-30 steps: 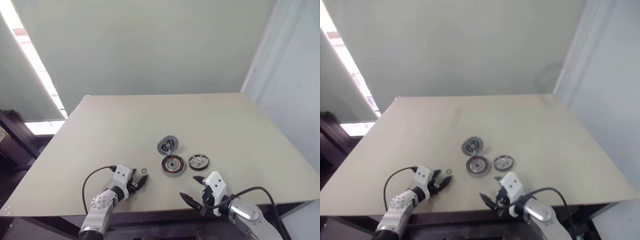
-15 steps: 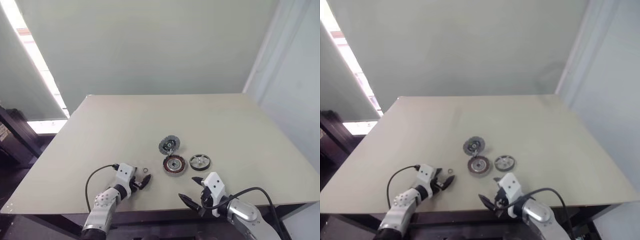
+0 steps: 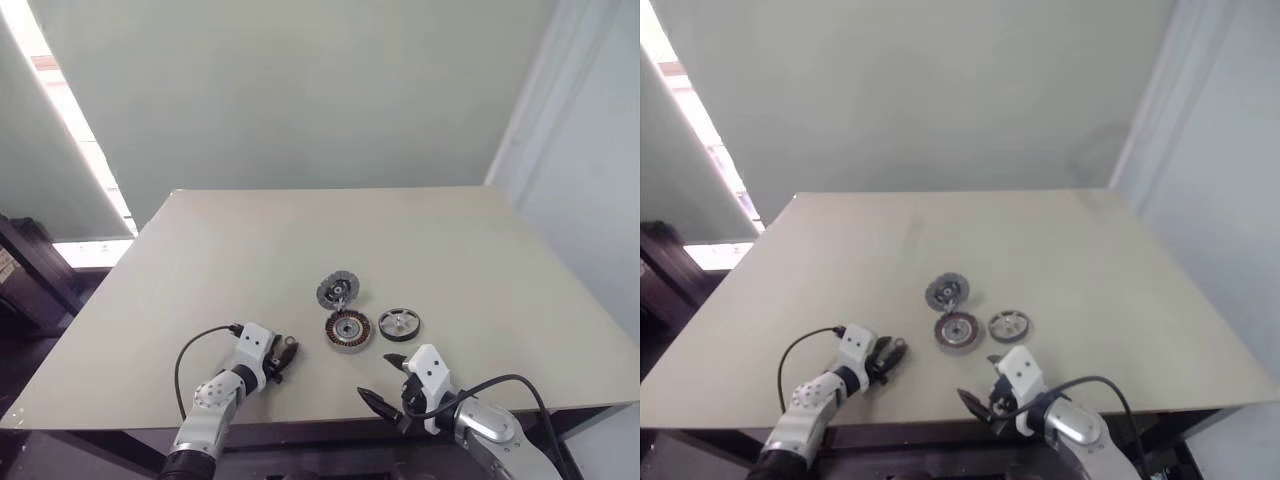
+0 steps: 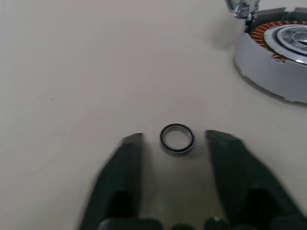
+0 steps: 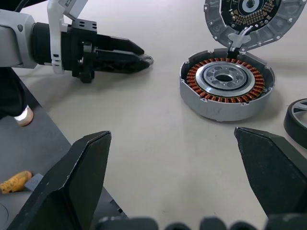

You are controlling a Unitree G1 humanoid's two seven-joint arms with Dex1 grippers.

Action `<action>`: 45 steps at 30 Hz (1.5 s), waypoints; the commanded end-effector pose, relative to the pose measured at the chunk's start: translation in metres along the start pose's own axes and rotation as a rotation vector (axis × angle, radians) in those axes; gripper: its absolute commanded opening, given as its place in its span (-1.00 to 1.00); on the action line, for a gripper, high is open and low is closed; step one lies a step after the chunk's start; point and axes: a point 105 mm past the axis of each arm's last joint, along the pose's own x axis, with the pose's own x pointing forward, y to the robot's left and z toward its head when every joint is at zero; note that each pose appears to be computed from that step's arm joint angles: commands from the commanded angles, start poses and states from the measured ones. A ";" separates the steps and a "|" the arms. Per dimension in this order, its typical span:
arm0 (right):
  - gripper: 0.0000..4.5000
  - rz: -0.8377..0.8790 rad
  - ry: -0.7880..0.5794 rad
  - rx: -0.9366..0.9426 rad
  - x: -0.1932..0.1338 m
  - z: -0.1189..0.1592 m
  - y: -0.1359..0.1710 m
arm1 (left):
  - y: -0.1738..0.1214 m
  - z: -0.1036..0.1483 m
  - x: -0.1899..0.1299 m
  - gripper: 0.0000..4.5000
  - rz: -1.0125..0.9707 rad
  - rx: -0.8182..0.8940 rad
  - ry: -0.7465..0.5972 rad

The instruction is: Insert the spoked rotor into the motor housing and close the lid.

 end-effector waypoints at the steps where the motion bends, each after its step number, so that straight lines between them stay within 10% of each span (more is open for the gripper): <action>1: 1.00 -0.001 -0.050 -0.038 0.000 0.014 -0.002 | 0.005 0.005 -0.001 -0.68 0.016 0.022 -0.017; 11: 1.00 0.001 -0.048 -0.044 0.001 0.014 -0.003 | 0.008 0.042 -0.001 -0.71 -0.003 0.025 -0.232; 29: 1.00 -0.006 -0.066 -0.058 0.003 0.019 -0.010 | 0.017 0.035 -0.004 -0.71 -0.001 -0.005 -0.197; 41: 1.00 -0.021 -0.055 -0.073 -0.003 0.018 -0.020 | 0.023 0.033 -0.021 0.91 -0.026 -0.023 -0.156; 45: 1.00 -0.022 -0.054 -0.076 -0.003 0.019 -0.023 | 0.022 0.034 -0.025 0.98 -0.028 -0.041 -0.166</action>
